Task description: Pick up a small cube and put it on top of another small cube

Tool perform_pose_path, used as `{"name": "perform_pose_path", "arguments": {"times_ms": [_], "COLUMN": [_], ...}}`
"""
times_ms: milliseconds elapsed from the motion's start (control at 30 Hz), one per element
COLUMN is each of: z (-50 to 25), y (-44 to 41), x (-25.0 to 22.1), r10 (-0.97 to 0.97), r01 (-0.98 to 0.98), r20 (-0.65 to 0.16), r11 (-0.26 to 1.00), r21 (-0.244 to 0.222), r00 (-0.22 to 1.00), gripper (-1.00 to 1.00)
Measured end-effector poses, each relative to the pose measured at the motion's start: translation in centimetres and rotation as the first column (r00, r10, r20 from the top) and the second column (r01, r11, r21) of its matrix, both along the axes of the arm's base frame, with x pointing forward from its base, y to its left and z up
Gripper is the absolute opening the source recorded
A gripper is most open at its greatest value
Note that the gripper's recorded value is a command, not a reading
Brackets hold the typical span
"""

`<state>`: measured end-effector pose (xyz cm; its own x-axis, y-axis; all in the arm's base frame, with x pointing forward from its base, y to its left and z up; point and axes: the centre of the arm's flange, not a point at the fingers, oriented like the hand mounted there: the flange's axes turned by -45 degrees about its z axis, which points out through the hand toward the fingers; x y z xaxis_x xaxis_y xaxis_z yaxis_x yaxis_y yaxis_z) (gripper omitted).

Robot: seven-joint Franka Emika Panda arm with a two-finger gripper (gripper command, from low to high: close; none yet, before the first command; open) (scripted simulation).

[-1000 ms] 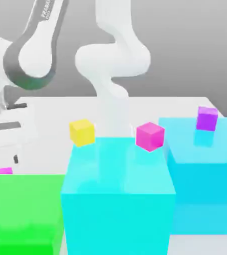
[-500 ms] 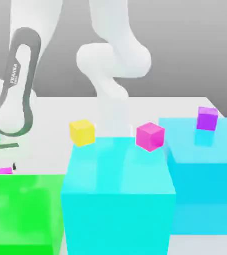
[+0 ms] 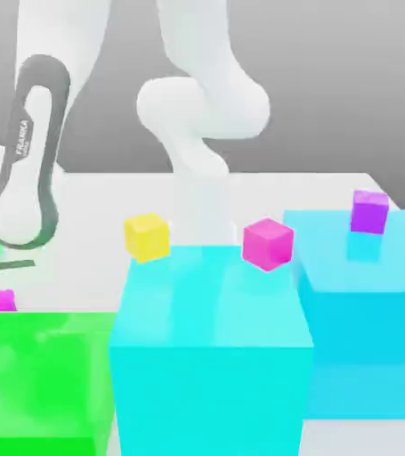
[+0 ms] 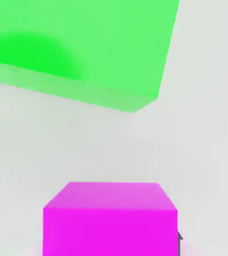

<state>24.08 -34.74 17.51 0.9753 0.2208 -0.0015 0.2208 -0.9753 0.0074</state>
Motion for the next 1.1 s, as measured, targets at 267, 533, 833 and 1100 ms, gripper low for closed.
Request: {"name": "perform_pose_path", "arguments": {"times_ms": [267, 533, 833, 1100], "z": [4.0, 11.2, 18.9, 25.6], "y": [0.0, 9.3, 18.4, 25.6], "x": [4.9, 12.5, 12.7, 9.8], "r10": [0.227, 0.409, 0.336, 0.234], "r01": [-0.225, -0.392, -0.326, -0.233], "r20": [-0.009, -0.02, -0.01, 0.002], "r11": [0.97, 0.887, 0.92, 0.969], "r21": [0.087, 0.245, 0.215, 0.076], "r00": [0.974, 0.913, 0.942, 0.972], "gripper": [-1.0, -1.0, -1.0, -1.0]}}
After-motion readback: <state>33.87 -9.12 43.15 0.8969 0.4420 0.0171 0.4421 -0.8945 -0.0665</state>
